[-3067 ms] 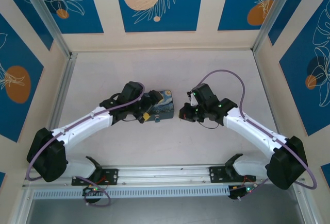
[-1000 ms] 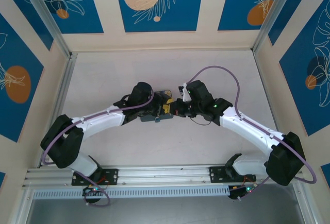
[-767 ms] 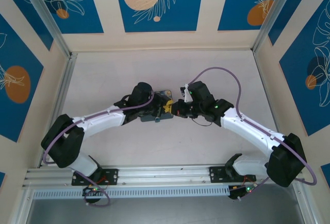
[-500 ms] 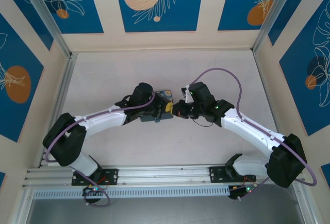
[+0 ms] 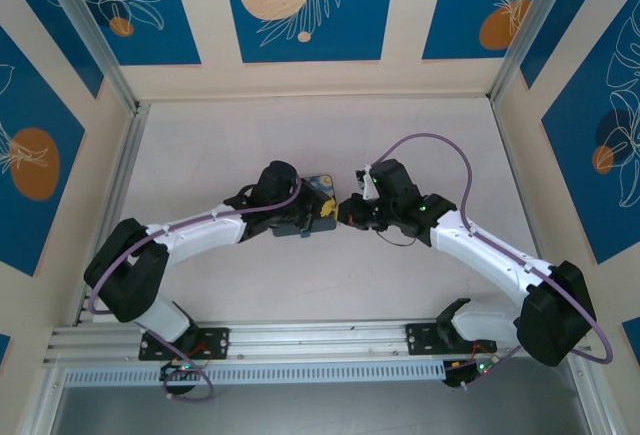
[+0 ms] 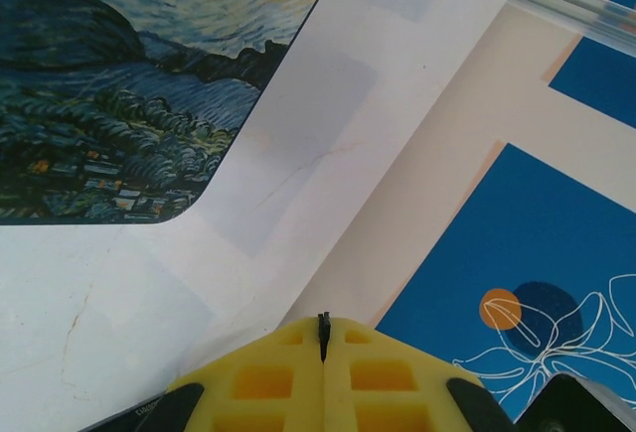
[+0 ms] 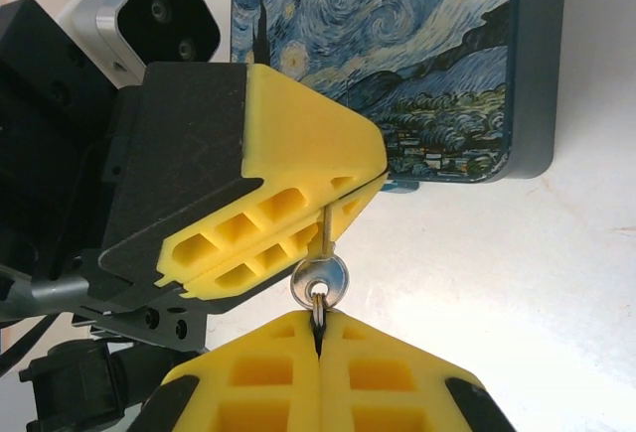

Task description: Unlock the padlock with the key

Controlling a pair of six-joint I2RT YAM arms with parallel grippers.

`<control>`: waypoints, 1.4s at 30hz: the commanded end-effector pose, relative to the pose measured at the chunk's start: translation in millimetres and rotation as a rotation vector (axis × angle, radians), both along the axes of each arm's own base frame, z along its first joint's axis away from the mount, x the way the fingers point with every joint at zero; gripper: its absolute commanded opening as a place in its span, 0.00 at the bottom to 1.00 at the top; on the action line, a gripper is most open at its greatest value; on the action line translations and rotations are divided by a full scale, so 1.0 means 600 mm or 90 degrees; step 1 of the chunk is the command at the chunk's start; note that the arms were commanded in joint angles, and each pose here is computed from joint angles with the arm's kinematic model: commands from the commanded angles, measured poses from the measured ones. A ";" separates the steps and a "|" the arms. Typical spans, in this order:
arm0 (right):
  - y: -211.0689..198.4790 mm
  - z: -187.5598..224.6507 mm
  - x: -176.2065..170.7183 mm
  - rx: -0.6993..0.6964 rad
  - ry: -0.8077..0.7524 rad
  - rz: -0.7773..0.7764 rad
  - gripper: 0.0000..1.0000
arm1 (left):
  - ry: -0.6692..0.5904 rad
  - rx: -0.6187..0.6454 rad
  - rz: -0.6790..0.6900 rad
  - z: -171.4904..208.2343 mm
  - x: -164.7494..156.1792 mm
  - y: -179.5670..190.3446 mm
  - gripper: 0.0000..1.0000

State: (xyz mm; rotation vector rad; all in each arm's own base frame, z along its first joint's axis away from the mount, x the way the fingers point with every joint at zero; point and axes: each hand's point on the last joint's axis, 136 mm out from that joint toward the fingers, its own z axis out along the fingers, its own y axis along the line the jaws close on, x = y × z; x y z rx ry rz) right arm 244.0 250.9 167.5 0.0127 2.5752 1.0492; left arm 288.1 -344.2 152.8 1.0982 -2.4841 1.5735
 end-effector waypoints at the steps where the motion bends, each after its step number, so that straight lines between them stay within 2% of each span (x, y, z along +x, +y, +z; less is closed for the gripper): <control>1: -0.002 0.009 -0.002 0.020 -0.006 -0.001 0.00 | -0.032 0.007 0.001 0.011 0.005 -0.003 0.00; 14: -0.003 0.016 0.001 0.041 -0.009 0.001 0.01 | -0.053 0.008 0.009 0.019 0.007 0.003 0.00; 15: -0.003 0.018 -0.001 0.046 -0.013 0.003 0.05 | -0.059 0.011 0.010 0.021 0.008 0.004 0.00; 16: -0.004 0.021 -0.001 0.051 -0.019 0.000 0.15 | -0.065 0.016 0.008 0.021 0.008 0.005 0.00; 17: -0.008 0.024 -0.001 0.052 -0.024 -0.008 0.30 | -0.076 0.019 0.007 0.024 0.010 0.006 0.00; 18: -0.012 0.027 -0.002 0.054 -0.028 -0.013 0.36 | -0.087 0.024 0.004 0.026 0.012 0.007 0.00; 20: -0.024 0.033 0.001 0.060 -0.031 -0.027 0.41 | -0.115 0.038 -0.003 0.033 0.016 0.009 0.00; 27: -0.056 0.044 0.020 0.096 -0.031 -0.075 0.42 | -0.230 0.080 -0.031 0.063 0.032 0.012 0.00; 35: -0.047 0.068 0.061 0.228 -0.041 -0.114 0.44 | -0.435 0.146 -0.032 0.121 0.056 0.037 0.00; 42: -0.029 0.104 0.093 0.324 -0.063 -0.125 0.44 | -0.551 0.195 0.001 0.163 0.069 0.066 0.00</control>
